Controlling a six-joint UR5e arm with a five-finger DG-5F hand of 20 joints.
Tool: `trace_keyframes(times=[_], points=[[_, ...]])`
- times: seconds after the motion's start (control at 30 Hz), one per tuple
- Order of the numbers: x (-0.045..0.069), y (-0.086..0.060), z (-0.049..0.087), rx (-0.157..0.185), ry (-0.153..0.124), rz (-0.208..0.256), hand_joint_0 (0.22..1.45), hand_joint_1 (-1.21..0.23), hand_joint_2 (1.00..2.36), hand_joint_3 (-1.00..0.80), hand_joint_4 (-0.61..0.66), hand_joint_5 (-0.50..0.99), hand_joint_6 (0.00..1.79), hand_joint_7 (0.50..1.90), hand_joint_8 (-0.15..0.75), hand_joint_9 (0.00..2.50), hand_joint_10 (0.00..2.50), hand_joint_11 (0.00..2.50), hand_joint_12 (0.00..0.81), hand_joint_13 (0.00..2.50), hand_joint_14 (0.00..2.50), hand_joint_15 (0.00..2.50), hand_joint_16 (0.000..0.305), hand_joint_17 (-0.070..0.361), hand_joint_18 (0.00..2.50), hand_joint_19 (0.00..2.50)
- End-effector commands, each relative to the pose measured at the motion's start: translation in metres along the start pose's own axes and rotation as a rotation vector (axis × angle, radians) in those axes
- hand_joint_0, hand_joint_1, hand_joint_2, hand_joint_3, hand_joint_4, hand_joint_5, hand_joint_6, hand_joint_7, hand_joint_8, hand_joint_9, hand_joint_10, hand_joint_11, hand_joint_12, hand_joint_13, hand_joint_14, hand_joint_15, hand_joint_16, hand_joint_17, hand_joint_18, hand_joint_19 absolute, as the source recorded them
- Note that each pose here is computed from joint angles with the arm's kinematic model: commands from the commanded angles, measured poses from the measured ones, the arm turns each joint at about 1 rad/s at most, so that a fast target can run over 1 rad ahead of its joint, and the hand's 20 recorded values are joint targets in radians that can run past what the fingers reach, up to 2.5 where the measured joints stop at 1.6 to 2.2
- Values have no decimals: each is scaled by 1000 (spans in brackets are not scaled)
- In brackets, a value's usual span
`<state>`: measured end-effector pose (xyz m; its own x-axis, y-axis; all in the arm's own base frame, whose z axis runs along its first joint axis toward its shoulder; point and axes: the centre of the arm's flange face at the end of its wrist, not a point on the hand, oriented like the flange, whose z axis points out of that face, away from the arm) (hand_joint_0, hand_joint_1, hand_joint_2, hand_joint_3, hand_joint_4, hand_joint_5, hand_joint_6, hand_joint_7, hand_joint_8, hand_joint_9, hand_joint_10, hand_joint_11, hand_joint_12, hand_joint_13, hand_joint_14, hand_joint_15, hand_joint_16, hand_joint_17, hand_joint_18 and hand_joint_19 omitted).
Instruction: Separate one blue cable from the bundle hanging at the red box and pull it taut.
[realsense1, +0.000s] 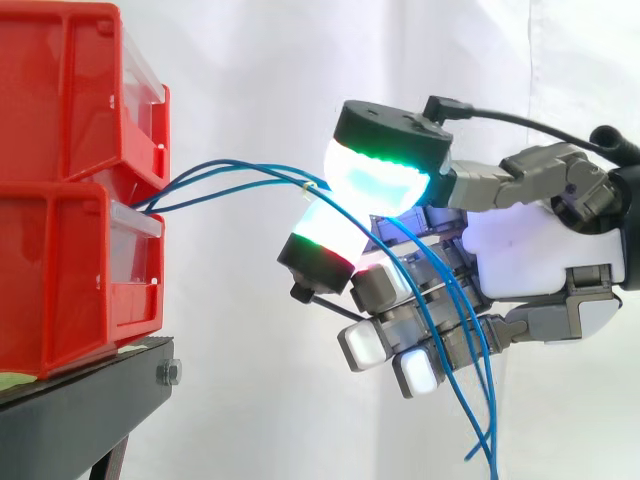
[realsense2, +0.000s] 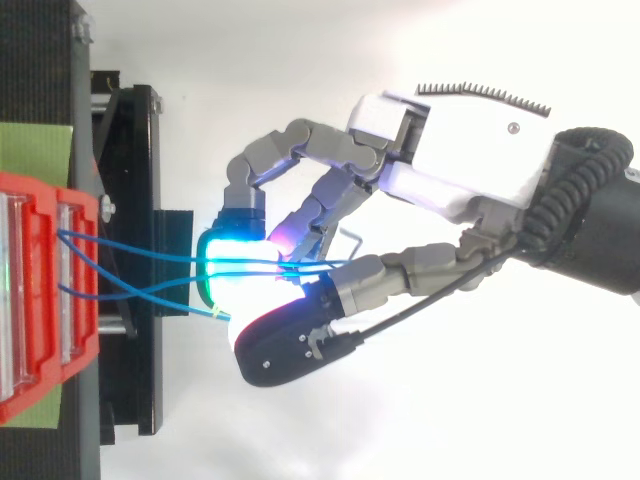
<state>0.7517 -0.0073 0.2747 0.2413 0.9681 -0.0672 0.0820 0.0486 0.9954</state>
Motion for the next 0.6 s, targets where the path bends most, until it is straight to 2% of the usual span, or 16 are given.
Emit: trace_keyframes(times=[0.0,0.1,0.13,0.23,0.3,0.43,0.53,0.57], points=[[1,0,0,0,1,0,549,-852,1000,-500,109,-155,961,1042,351,1120,16,1028,348,972,22,620,47,107,939,716],[1,0,0,0,1,0,495,-786,1000,-500,125,-154,956,1026,369,1140,15,1023,365,981,20,620,51,114,964,709],[-1,0,0,0,-1,0,484,-664,1000,-500,125,-153,955,1014,378,1151,14,1015,372,985,19,609,52,118,975,720],[0,0,-1,3,1,-2,496,-469,1000,-500,130,-152,949,1025,375,1159,14,1002,371,987,21,614,53,118,975,736],[0,0,-1,7,1,-4,535,-407,1000,-500,128,-150,943,1065,366,1164,16,998,361,985,22,624,50,112,949,752],[-1,0,-1,9,-1,-4,602,-470,1000,-500,116,-149,942,1111,360,1164,17,1004,351,977,22,632,47,106,927,773],[0,-1,-1,9,1,-5,619,-692,1016,-294,149,-149,945,1149,364,1153,18,1028,354,979,23,641,48,108,931,774],[0,0,-1,7,1,-4,617,-703,1017,-280,140,-150,948,1145,366,1151,17,1035,356,981,23,640,48,108,931,771]])
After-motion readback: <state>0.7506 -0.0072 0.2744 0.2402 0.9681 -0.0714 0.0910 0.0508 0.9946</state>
